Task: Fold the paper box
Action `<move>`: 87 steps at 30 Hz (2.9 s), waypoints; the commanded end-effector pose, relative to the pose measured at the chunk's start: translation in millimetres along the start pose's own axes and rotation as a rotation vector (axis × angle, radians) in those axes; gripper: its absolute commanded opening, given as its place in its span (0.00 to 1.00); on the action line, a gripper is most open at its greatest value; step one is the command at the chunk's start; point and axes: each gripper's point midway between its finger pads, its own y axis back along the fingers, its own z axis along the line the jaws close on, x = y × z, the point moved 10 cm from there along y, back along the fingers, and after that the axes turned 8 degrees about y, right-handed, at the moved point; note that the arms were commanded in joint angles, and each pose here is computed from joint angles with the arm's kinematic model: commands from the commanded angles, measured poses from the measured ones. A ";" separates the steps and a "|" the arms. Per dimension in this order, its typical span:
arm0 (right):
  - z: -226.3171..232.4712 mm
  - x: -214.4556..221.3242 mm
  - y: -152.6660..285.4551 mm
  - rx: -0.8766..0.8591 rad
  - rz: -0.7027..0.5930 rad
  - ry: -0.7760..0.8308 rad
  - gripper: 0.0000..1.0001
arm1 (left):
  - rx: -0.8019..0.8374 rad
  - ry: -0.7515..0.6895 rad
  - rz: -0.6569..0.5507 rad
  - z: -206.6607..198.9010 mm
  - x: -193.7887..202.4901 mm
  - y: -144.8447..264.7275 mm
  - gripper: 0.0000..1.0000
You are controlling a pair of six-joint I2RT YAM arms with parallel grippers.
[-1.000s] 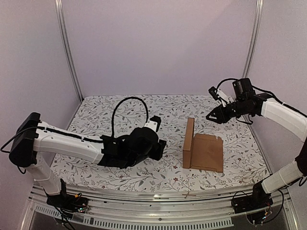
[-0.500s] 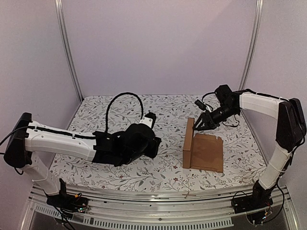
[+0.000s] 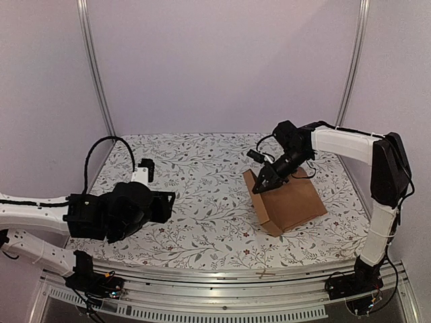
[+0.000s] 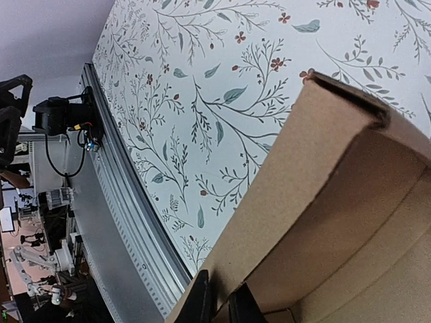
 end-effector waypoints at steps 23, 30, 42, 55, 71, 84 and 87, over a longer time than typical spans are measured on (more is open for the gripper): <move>92.3 67.5 -8.7 0.329 0.373 0.860 0.41 | -0.051 -0.257 -0.042 -40.5 17.3 -42.0 0.52; 127.0 93.7 75.3 0.396 0.048 0.842 0.46 | 0.028 -0.357 0.091 -90.2 9.2 -109.2 0.52; 67.8 109.8 124.0 0.600 -0.168 0.393 0.64 | 0.178 -0.409 0.249 -89.8 -11.3 -180.3 0.56; 48.0 115.9 113.4 0.671 -0.119 0.326 0.64 | 0.247 -0.461 0.306 -108.3 -1.6 -202.0 0.14; 28.0 31.2 111.2 0.652 -0.316 0.272 0.62 | -0.197 -0.528 0.099 -65.5 -25.3 -169.0 0.00; 11.8 -28.2 49.2 0.656 -0.339 0.278 0.55 | -0.278 -0.382 0.072 -40.3 -23.0 -165.6 0.00; 6.2 -30.0 44.7 0.673 -0.344 0.267 0.52 | -0.282 -0.373 0.068 -38.5 -22.2 -164.6 0.00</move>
